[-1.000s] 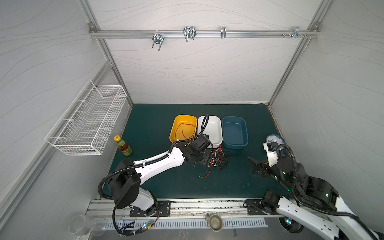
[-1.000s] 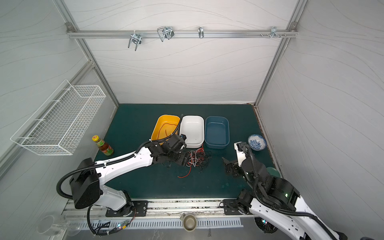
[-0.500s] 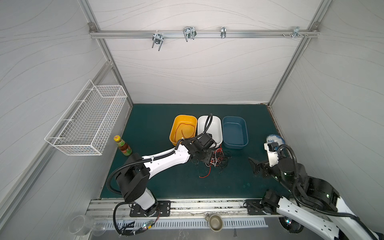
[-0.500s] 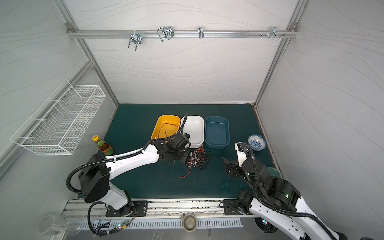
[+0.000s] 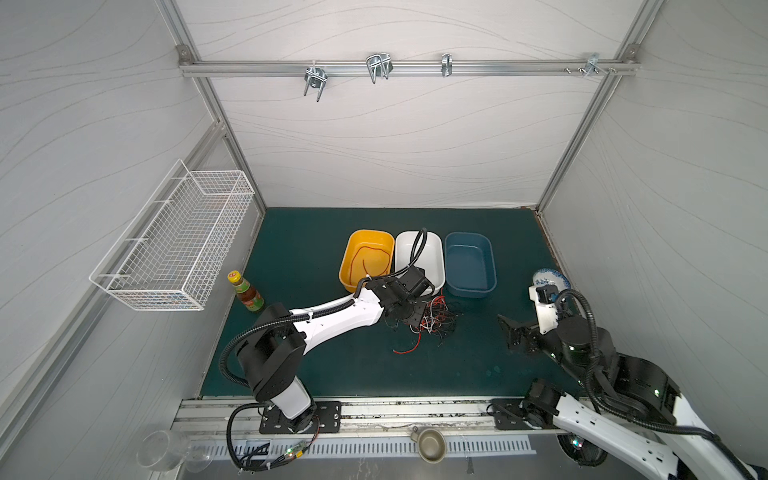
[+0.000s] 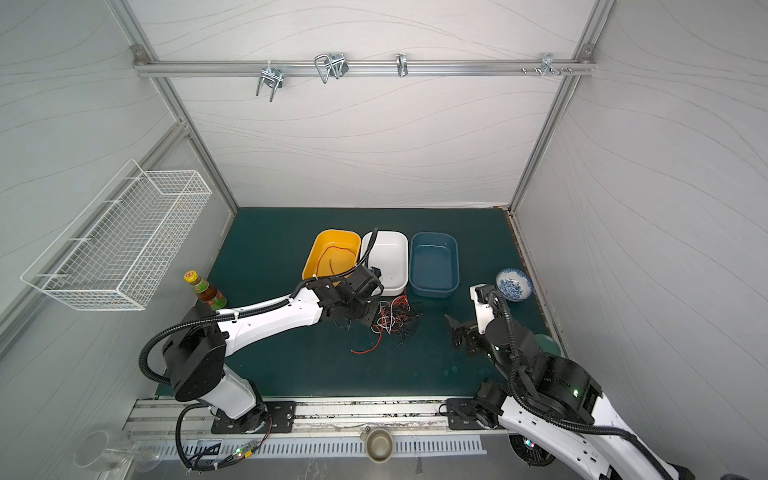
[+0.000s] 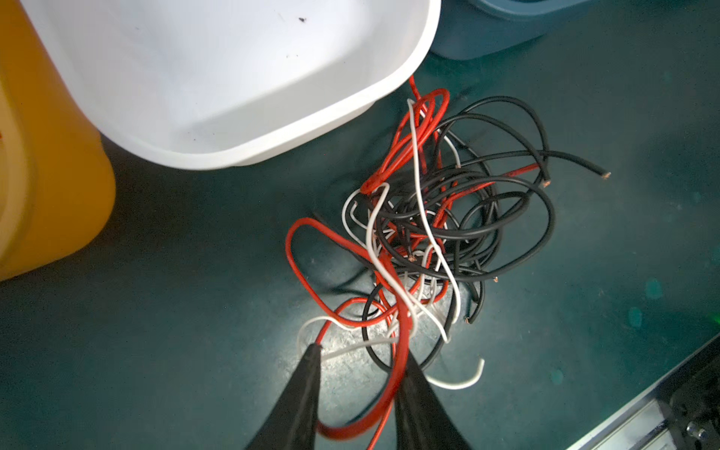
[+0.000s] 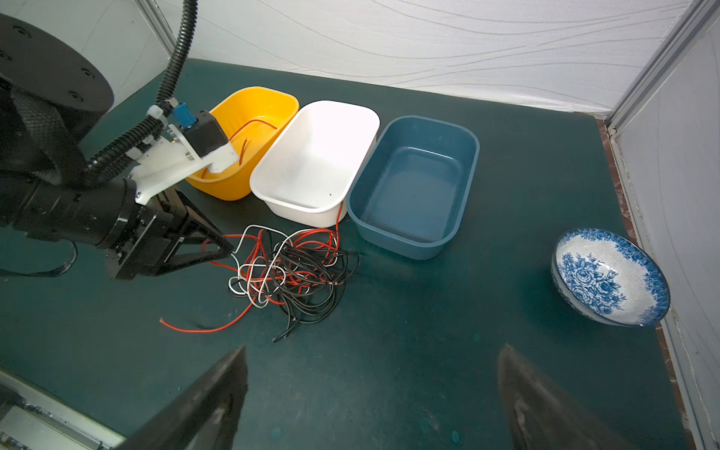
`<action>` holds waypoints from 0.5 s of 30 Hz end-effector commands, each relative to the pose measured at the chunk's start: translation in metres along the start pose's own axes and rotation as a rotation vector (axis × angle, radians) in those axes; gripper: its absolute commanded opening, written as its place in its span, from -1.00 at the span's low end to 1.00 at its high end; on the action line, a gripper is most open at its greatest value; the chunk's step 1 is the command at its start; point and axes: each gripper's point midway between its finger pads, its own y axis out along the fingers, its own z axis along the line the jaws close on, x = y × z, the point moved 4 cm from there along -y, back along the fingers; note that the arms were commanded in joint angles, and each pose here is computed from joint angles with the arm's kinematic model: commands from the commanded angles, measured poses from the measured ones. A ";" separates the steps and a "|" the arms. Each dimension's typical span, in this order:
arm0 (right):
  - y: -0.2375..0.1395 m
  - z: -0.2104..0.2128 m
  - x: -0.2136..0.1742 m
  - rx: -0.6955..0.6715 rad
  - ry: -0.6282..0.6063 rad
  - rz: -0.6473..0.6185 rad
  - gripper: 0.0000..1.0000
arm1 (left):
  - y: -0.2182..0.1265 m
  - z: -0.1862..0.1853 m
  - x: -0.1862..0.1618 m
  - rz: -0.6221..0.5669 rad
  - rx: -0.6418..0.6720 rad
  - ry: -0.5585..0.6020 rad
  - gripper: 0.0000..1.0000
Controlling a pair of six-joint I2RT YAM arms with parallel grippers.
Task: Untangle the cables
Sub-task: 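Lower the left gripper over the wire pile to grasp a wire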
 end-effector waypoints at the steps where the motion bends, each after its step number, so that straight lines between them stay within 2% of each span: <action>1: -0.001 -0.002 0.000 -0.003 0.007 -0.015 0.98 | -0.007 -0.005 0.016 -0.042 -0.001 0.012 -0.45; 6: -0.002 -0.002 0.000 -0.002 0.009 -0.017 0.98 | -0.013 -0.006 0.017 -0.047 -0.004 0.010 -0.55; 15: -0.002 -0.002 0.000 0.000 0.009 -0.018 0.98 | -0.051 -0.011 0.018 -0.068 -0.032 0.011 -1.00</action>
